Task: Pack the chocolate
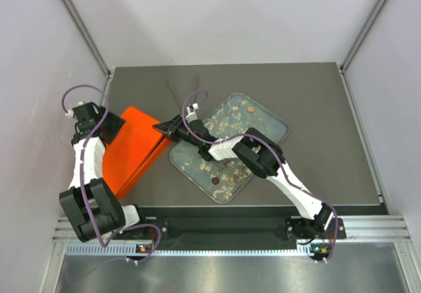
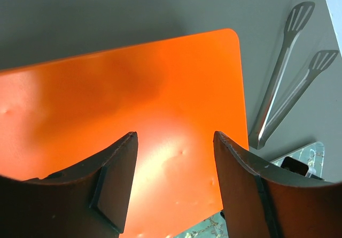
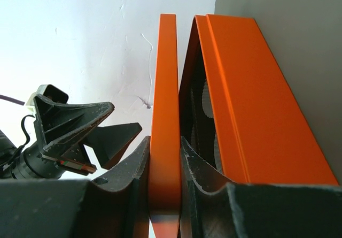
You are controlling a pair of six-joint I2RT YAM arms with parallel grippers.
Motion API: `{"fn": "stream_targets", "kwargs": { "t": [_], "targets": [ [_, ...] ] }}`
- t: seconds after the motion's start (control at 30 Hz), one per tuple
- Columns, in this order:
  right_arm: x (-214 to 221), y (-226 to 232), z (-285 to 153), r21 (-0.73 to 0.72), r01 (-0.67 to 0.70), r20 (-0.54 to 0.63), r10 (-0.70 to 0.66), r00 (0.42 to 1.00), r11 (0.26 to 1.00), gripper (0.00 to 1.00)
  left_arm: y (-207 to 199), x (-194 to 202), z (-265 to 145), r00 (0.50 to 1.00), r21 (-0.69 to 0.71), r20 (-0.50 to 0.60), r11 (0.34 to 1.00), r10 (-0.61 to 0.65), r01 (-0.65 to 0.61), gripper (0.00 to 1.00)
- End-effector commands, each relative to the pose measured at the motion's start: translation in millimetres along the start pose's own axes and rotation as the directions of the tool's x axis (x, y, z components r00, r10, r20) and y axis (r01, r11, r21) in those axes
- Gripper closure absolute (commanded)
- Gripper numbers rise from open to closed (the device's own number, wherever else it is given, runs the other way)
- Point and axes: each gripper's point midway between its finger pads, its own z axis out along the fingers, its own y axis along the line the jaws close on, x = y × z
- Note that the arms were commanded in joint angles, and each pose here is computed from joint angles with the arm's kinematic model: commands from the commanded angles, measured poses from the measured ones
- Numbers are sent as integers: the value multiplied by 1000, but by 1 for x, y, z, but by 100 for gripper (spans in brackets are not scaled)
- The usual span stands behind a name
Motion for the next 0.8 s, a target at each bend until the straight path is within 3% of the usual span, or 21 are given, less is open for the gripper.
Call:
{"fn": "stream_targets", "kwargs": {
  "t": [0.0,0.77],
  "targets": [
    [-7,48,4,-130,25,47,-19,999,991,100,-7,-14,-1,999,29,48,999,17,-19,36],
    [0,72,-4,-200,19,86,-2,996,980,100,-20,-24,-16,997,63,78,997,29,-34,36]
  ]
}}
